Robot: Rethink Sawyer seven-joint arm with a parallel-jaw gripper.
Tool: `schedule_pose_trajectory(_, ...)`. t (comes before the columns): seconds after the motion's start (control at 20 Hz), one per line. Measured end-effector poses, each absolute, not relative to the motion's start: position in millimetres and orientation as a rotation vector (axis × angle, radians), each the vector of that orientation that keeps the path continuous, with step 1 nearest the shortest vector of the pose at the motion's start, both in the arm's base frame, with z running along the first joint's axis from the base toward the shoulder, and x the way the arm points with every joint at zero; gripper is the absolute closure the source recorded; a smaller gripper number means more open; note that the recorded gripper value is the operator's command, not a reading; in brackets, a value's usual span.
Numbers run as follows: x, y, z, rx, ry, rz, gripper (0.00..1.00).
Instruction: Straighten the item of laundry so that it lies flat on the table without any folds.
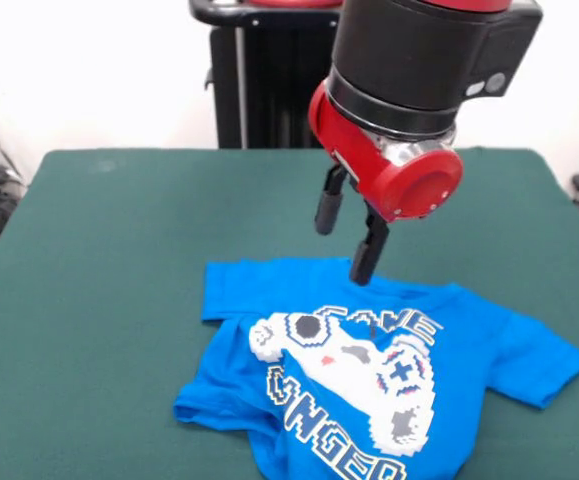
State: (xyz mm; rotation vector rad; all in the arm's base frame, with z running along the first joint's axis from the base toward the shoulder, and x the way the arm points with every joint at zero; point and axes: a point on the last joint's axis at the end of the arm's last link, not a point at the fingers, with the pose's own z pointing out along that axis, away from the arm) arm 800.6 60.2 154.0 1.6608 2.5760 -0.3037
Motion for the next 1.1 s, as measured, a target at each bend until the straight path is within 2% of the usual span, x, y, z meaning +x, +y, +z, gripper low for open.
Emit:
schedule_pose_trajectory(0.6,796.9,37.6,150.9,1.570,2.537,-0.433,0.00)
schedule_pose_trajectory(1.1,796.7,37.2,138.3,1.628,2.569,-0.378,0.00)
